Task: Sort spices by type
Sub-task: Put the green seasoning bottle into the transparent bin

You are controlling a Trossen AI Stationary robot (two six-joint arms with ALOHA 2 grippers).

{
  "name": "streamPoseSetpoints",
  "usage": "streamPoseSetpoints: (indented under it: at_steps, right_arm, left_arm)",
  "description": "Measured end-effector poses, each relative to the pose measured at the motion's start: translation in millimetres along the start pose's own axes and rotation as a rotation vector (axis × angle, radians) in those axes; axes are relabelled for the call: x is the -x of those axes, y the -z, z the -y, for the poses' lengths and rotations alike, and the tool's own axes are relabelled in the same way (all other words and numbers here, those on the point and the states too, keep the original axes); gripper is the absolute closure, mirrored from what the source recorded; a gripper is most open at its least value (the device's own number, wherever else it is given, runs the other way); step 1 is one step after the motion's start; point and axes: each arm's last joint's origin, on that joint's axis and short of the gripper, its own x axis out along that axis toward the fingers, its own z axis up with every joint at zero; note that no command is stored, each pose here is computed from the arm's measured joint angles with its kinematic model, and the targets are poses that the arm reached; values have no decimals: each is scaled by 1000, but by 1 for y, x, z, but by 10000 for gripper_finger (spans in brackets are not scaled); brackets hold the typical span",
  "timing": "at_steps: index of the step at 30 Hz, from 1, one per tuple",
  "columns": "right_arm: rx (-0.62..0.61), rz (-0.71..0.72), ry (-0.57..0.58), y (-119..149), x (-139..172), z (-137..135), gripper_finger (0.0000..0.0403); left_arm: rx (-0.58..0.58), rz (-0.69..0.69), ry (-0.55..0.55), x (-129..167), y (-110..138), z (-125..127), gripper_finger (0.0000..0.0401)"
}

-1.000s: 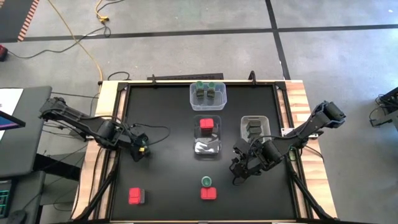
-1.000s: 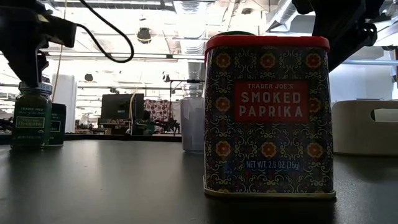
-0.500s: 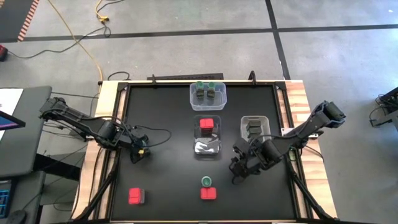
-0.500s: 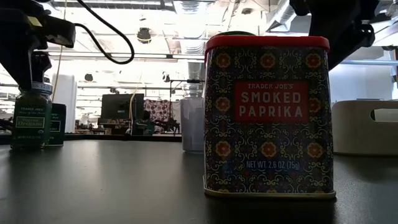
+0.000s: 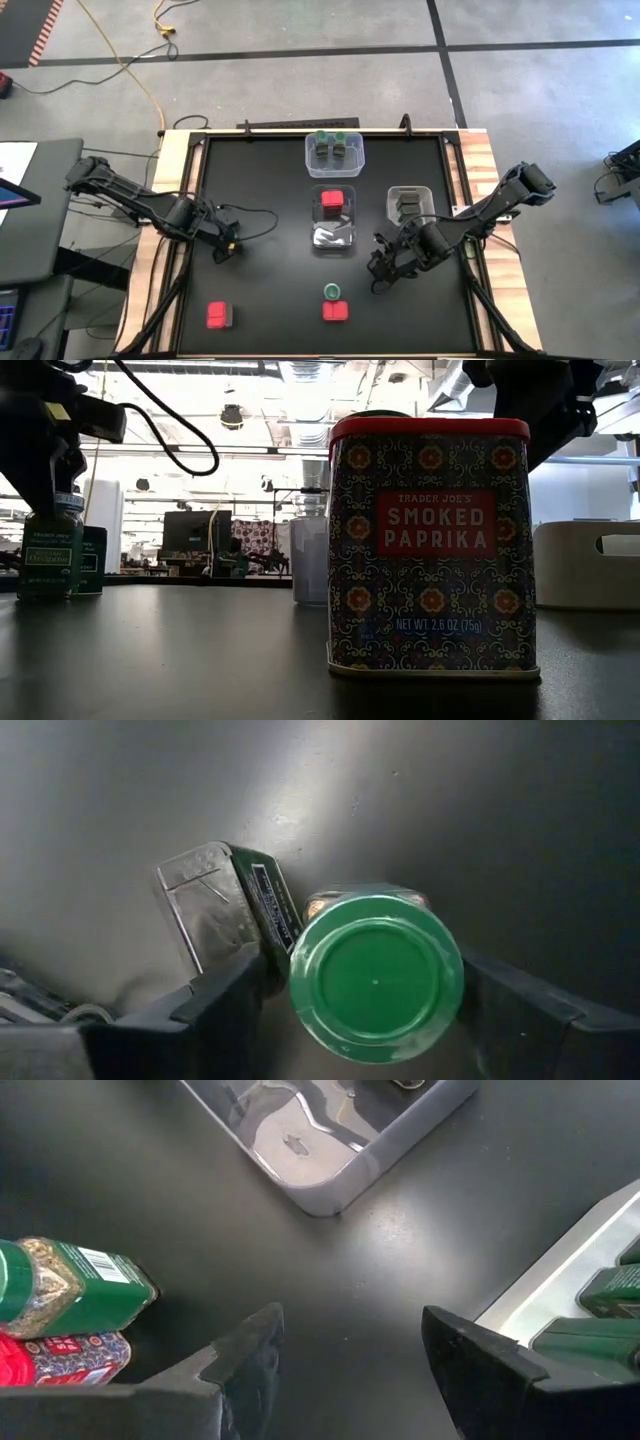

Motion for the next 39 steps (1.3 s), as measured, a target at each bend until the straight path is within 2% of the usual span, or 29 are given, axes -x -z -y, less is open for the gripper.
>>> streamPoseSetpoints:
  at_steps: [6, 14, 22, 30, 36, 39]
  right_arm:
    - [24, -1, 4, 0, 0, 0, 137]
    - [82, -2, 9, -1, -1, 1, 137]
    - [168, -26, 70, -4, 0, 10, 137]
    - [198, -77, 174, -2, 22, 37, 137]
    - [159, -47, 234, 10, 33, 55, 137]
    - [101, -11, 198, 21, 30, 65, 137]
  left_arm:
    - [5, 12, 13, -2, -3, 4, 142]
    - [9, 7, 28, 1, -4, 5, 203]
    - [33, -12, 26, 13, -7, 4, 199]
    - [58, 35, 62, 40, -19, 7, 193]
    - [58, 148, 103, 69, -36, 8, 192]
    - [94, 245, 109, 83, -49, 4, 200]
